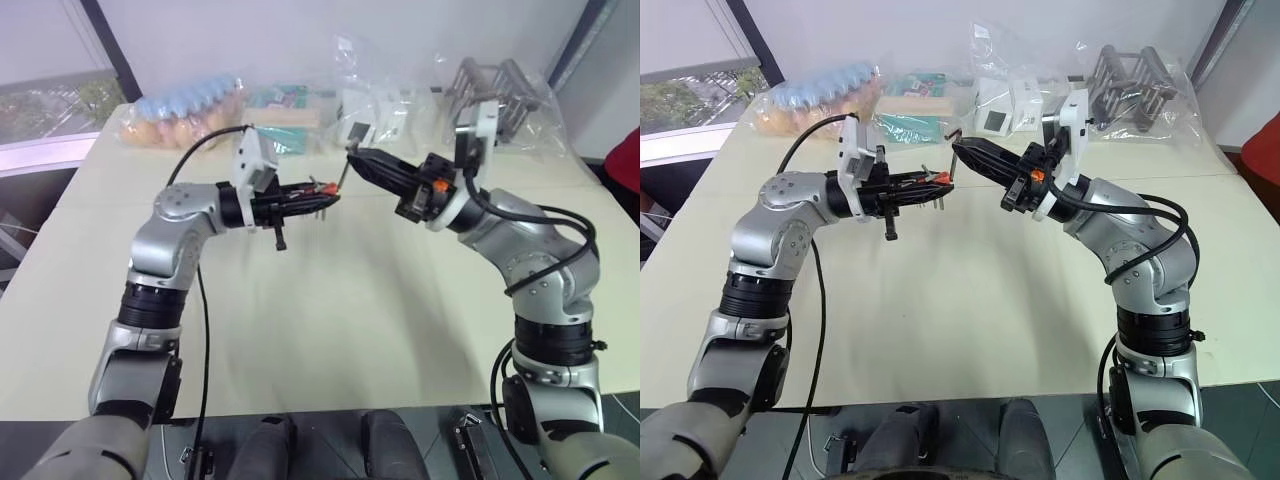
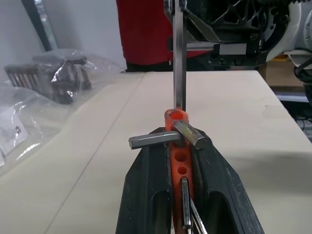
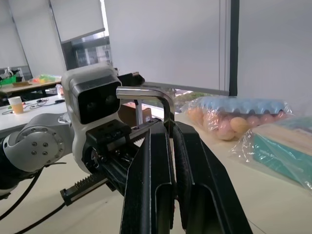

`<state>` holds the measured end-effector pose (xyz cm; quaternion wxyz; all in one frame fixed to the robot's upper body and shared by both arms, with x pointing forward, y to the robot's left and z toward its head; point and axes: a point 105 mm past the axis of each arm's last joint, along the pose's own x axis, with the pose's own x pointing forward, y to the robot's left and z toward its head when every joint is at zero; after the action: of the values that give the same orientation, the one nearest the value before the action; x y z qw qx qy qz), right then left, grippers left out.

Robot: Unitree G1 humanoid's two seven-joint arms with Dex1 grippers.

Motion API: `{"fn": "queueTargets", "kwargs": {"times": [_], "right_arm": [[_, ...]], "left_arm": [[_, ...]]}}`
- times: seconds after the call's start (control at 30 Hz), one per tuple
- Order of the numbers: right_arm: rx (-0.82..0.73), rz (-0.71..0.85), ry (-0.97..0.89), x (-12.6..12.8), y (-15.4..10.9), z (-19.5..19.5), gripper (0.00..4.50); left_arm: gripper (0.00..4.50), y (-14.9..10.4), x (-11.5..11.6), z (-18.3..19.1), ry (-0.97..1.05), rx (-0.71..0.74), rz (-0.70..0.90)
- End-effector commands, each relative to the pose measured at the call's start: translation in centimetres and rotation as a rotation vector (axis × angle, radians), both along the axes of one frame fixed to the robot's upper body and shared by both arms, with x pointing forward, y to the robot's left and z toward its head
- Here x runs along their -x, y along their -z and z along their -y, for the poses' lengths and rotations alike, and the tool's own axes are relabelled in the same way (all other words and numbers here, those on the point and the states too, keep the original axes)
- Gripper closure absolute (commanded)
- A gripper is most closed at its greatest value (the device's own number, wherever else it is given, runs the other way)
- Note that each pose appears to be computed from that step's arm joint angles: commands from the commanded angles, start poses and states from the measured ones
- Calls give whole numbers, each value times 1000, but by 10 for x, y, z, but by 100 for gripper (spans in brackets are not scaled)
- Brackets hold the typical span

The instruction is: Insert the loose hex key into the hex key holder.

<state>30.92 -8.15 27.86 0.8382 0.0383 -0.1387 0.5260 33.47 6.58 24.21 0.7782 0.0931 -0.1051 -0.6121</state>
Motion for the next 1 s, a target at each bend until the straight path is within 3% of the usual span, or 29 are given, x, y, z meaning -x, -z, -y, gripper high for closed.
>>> {"fn": "queueTargets", "kwargs": {"times": [0.03,0.4,1.0], "right_arm": [[-30,45,-18,9,-11,1,446],[-55,60,-7,9,-16,2,446],[-46,50,-24,8,-8,-5,446]], "left_arm": [[450,-10,6,4,11,14,38],[450,6,3,-2,1,-36,13],[450,-6,-2,7,24,-24,54]]}}
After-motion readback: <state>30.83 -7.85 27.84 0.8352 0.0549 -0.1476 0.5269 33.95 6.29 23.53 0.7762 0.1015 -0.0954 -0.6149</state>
